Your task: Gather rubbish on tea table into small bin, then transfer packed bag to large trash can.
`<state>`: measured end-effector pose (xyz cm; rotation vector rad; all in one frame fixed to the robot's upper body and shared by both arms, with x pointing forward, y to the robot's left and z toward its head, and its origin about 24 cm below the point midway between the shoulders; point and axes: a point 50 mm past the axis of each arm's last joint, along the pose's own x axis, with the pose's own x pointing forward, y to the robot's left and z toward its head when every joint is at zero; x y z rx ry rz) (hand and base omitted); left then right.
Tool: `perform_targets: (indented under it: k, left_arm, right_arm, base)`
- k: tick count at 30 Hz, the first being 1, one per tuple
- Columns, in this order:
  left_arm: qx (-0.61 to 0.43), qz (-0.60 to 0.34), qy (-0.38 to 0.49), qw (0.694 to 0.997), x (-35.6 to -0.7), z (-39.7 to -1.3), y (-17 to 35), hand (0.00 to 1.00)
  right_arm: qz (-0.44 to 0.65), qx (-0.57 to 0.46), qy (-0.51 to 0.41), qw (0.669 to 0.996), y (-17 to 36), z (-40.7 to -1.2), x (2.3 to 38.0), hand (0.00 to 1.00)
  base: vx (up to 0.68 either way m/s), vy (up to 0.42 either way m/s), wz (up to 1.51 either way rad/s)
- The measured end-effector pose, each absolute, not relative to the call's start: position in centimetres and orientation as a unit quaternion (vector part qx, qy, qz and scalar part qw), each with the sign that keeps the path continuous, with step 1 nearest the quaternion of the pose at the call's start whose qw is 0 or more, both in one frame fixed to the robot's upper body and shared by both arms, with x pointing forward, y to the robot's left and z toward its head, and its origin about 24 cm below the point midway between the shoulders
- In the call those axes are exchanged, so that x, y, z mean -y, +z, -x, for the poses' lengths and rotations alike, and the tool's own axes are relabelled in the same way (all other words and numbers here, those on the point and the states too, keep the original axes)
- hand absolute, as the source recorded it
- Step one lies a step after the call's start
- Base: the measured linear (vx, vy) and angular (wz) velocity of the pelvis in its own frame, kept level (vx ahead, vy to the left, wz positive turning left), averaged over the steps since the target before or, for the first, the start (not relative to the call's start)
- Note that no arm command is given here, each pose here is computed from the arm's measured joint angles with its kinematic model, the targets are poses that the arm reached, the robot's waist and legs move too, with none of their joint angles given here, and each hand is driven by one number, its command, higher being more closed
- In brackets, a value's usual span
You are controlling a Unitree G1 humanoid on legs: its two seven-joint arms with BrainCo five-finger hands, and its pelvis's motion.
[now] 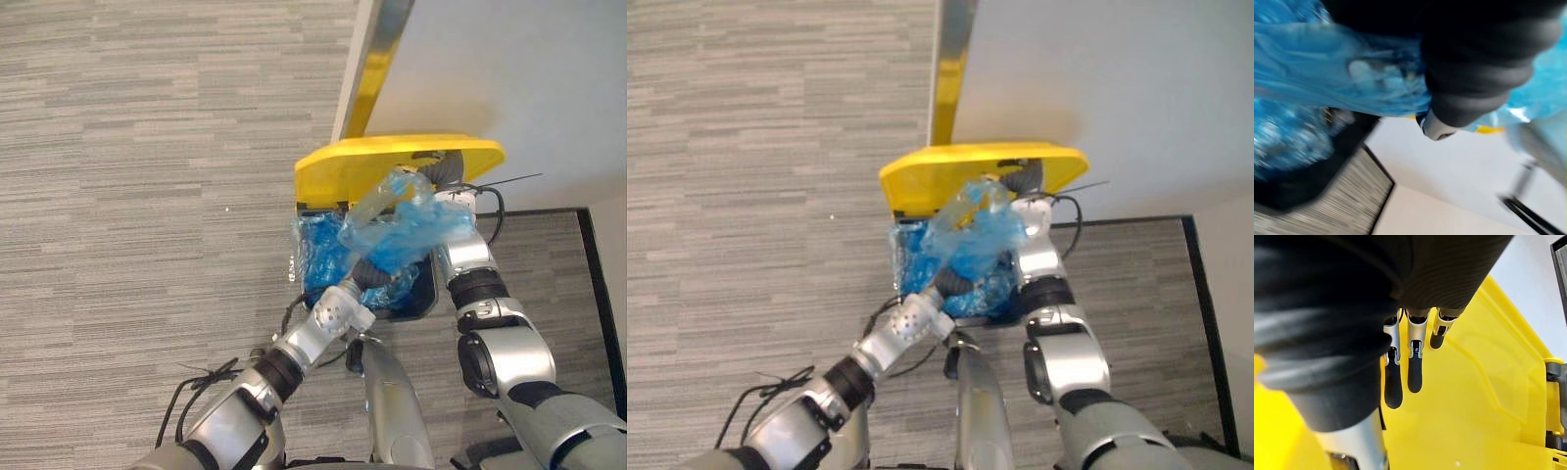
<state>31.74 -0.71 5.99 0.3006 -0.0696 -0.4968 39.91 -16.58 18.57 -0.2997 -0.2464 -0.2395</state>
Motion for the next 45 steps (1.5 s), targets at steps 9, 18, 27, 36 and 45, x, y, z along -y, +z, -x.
perform_targets:
  k: [9, 18, 27, 36, 45]
  left_arm:
    - [-0.011, -0.191, -0.148, 0.97, -3.1, -35.5, 6.2, 0.0]
    - [-0.024, -0.244, -0.115, 0.963, -4.9, -36.6, 6.4, 0.0]
    - [-0.026, -0.253, -0.111, 0.961, -5.2, -36.6, 6.1, 0.0]
    - [-0.021, -0.207, -0.104, 0.973, -5.6, -34.7, 4.8, 0.0]
    - [-0.057, -0.134, -0.04, 0.989, -10.7, -30.9, 1.1, 0.0]
  right_arm:
    - [0.171, 0.195, -0.062, 0.964, 22.7, -40.2, 12.8, 0.0]
    - [0.186, 0.21, -0.025, 0.959, 23.5, -40.0, 11.2, 0.0]
    - [0.207, 0.209, 0.002, 0.956, 23.7, -40.2, 10.0, 0.0]
    - [0.225, 0.158, 0.006, 0.962, 19.2, -39.8, 11.2, 0.0]
    - [0.179, 0.017, -0.057, 0.982, 9.0, -36.5, 17.0, 0.0]
  base:
    - [-0.02, -0.022, -0.13]
    - [0.02, -0.012, -0.01]
    - [0.0, 0.0, 0.0]
    - [-0.02, -0.026, 0.11]
    - [0.04, -0.036, 0.14]
